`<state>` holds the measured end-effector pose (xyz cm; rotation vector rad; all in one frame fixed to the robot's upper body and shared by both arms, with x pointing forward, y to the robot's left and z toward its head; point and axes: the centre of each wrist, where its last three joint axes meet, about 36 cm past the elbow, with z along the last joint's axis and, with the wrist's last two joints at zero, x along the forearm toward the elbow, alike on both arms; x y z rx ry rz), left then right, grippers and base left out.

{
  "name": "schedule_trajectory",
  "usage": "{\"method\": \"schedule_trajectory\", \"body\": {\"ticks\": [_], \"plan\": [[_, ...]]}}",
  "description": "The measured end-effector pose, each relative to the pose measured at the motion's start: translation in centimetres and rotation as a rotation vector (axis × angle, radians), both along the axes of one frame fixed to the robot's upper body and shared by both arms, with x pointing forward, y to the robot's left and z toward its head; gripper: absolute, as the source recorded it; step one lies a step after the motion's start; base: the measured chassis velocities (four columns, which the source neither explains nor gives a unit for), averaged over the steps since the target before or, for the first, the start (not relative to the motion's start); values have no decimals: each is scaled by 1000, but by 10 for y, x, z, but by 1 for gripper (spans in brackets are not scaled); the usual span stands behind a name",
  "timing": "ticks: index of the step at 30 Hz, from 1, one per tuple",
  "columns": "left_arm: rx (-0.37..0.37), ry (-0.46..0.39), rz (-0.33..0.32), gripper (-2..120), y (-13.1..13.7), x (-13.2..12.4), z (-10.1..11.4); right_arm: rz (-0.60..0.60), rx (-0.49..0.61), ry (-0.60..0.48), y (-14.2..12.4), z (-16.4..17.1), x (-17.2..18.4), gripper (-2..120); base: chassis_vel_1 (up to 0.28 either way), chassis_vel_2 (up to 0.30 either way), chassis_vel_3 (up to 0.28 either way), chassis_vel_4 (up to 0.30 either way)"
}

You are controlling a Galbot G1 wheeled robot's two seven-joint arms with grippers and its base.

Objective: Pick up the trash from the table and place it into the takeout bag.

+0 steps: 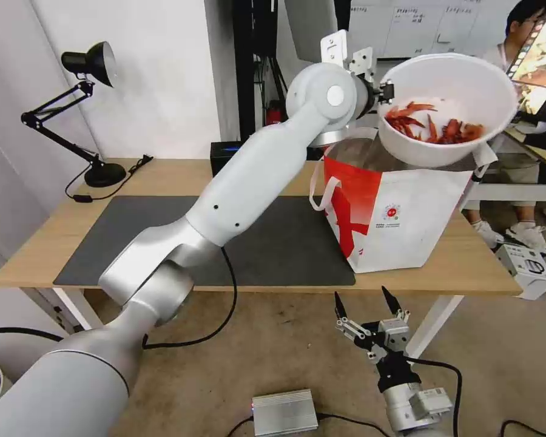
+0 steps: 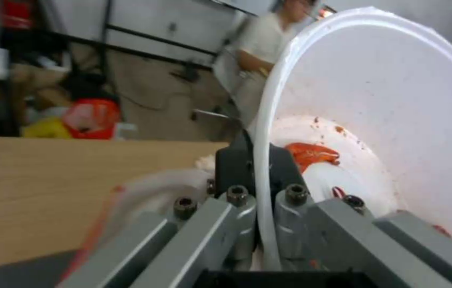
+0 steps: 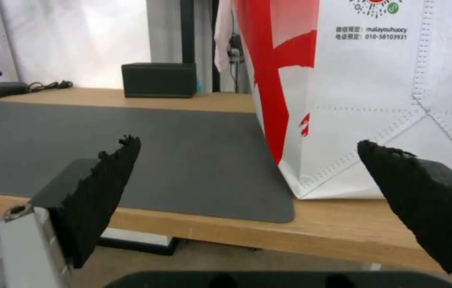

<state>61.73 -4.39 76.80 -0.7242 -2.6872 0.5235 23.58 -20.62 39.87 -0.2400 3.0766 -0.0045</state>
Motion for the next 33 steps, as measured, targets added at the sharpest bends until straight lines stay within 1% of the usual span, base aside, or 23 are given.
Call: {"method": "schedule_trajectory", "body": {"ticks": [1,2,4,6,9,10,14,18,19,22,33], "plan": [[4,8,44,0,0,4,-4,0,0,0,0,0,0,100,0,0,0,0],[4,8,44,0,0,4,-4,0,0,0,0,0,0,100,0,0,0,0],[21,18,99,0,-1,8,-11,0,0,0,0,0,0,100,0,0,0,0],[28,23,110,0,-2,9,-15,0,0,0,0,0,0,100,0,0,0,0],[57,33,134,0,-6,8,-29,0,0,0,0,0,0,100,0,0,0,0],[57,33,134,0,-6,8,-29,0,0,0,0,0,0,100,0,0,0,0],[93,41,150,0,-11,5,-42,0,0,0,0,0,0,100,0,0,0,0],[102,39,153,0,-12,5,-45,0,0,0,0,0,0,100,0,0,0,0],[122,35,160,0,-14,4,-52,0,0,0,0,0,0,100,0,0,0,0],[148,31,159,0,-18,1,-61,0,0,0,0,0,0,100,0,0,0,0],[184,22,155,0,-25,-6,-77,0,0,0,0,0,0,100,0,0,0,0]]}}
